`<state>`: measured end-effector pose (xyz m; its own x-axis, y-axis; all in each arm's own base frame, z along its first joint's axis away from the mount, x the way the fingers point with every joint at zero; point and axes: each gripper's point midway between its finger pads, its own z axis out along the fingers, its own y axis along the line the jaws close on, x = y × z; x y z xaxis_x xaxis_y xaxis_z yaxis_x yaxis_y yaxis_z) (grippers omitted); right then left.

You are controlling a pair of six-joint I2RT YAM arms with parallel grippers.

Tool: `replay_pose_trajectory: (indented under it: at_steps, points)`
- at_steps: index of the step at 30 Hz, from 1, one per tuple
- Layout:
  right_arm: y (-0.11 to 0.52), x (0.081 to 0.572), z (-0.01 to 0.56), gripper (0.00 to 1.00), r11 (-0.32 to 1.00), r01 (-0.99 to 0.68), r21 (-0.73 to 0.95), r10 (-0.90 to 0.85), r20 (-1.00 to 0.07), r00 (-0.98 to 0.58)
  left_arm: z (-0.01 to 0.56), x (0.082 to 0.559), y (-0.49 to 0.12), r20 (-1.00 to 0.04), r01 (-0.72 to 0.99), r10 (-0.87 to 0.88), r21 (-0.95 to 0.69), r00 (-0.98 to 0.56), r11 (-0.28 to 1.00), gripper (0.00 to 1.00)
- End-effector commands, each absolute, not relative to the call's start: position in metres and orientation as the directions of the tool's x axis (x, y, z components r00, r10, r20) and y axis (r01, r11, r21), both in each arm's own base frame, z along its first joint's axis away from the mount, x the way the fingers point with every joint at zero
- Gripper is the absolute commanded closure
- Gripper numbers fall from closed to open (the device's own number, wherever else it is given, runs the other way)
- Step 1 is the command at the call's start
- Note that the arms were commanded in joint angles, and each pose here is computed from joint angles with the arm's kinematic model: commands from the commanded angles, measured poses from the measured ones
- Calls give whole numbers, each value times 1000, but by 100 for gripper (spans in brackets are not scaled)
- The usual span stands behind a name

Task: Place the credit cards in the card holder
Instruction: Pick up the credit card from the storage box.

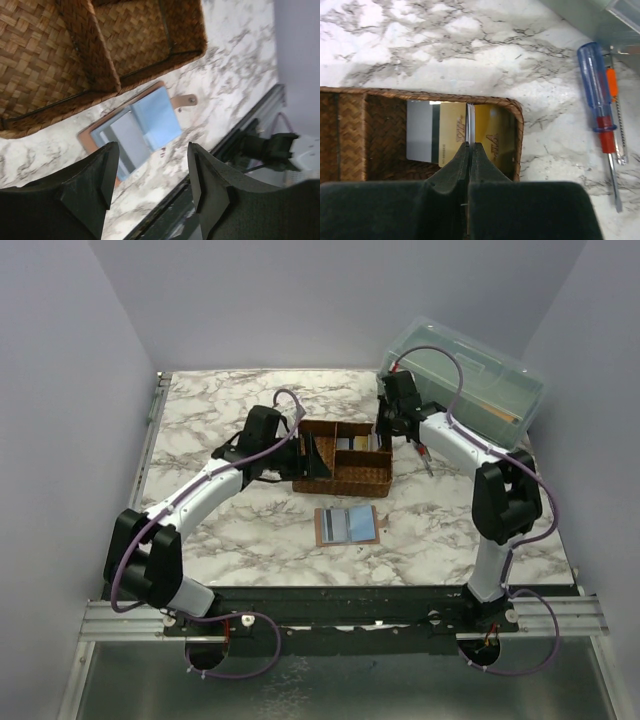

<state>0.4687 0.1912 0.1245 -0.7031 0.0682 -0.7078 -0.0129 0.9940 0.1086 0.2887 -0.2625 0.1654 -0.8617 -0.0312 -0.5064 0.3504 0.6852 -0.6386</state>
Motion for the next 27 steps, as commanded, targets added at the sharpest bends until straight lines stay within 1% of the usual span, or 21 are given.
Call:
replay_pose_trajectory:
  at_steps: [1, 5, 10, 18, 24, 27]
  points:
    - [214, 478, 170, 100, 934, -127, 334, 187, -759, -624, 203, 305, -280, -424, 304, -128, -800, -897, 518, 37]
    - [216, 476, 185, 100, 879, -188, 438, 244, -753, -611, 224, 325, -291, -379, 271, -198, -866, -904, 419, 37]
    - [219, 471, 195, 100, 820, -248, 516, 285, -743, -605, 245, 357, -299, -304, 217, -297, -931, -905, 292, 37]
    - [217, 458, 211, 100, 660, -332, 674, 385, -683, -621, 218, 407, -313, -209, 141, -316, -964, -926, 224, 37]
    - [220, 446, 220, 100, 580, -384, 719, 403, -663, -631, 207, 433, -322, -230, 169, -304, -962, -924, 216, 37]
    - [224, 442, 221, 100, 536, -403, 742, 410, -646, -644, 210, 435, -328, -254, 209, -273, -960, -928, 184, 38]
